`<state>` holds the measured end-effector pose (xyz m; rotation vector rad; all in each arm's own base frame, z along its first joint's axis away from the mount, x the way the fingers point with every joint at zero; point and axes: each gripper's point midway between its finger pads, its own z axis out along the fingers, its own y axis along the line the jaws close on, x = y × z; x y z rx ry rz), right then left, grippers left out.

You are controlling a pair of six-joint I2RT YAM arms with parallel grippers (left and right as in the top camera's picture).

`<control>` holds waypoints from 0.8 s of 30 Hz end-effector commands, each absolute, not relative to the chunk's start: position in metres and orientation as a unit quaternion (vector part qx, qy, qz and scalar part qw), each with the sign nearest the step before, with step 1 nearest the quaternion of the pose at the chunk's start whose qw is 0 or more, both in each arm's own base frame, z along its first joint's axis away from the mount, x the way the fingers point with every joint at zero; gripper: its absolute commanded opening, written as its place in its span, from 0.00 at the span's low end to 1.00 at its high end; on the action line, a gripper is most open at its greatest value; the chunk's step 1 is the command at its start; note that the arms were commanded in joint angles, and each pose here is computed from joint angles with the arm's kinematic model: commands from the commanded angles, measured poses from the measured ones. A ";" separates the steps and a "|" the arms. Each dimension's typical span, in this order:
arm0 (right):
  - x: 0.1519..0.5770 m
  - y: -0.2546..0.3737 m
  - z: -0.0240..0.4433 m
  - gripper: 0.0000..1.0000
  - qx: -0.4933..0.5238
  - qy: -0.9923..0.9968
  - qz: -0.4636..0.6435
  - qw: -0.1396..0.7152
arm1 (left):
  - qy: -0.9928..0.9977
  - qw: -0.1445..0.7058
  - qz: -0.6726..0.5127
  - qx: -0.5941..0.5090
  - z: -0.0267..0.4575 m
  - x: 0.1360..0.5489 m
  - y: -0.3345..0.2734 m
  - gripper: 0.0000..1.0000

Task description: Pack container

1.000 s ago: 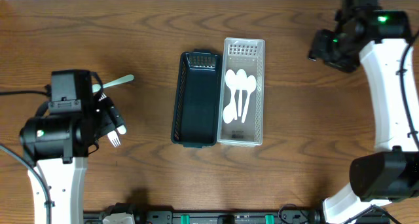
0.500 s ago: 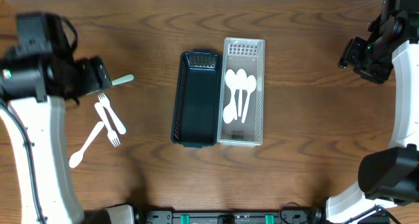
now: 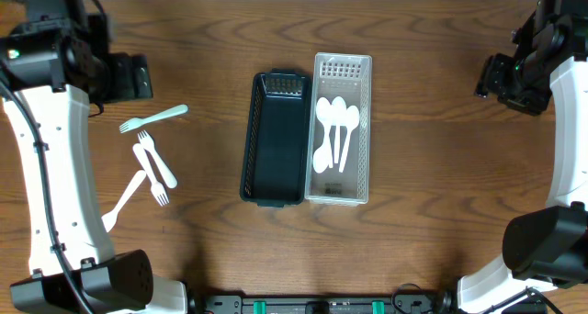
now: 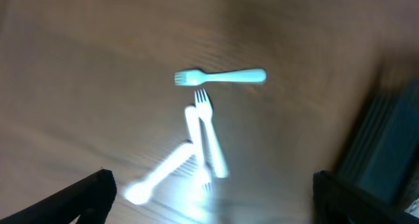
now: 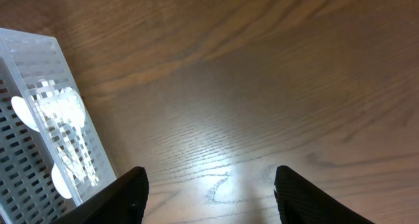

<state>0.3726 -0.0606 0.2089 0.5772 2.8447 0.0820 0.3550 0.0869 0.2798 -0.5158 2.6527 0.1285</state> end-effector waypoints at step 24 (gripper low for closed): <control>0.374 -0.061 0.209 0.66 0.198 0.972 0.026 0.120 | 0.604 0.097 -0.031 -0.791 0.112 0.412 0.140 0.99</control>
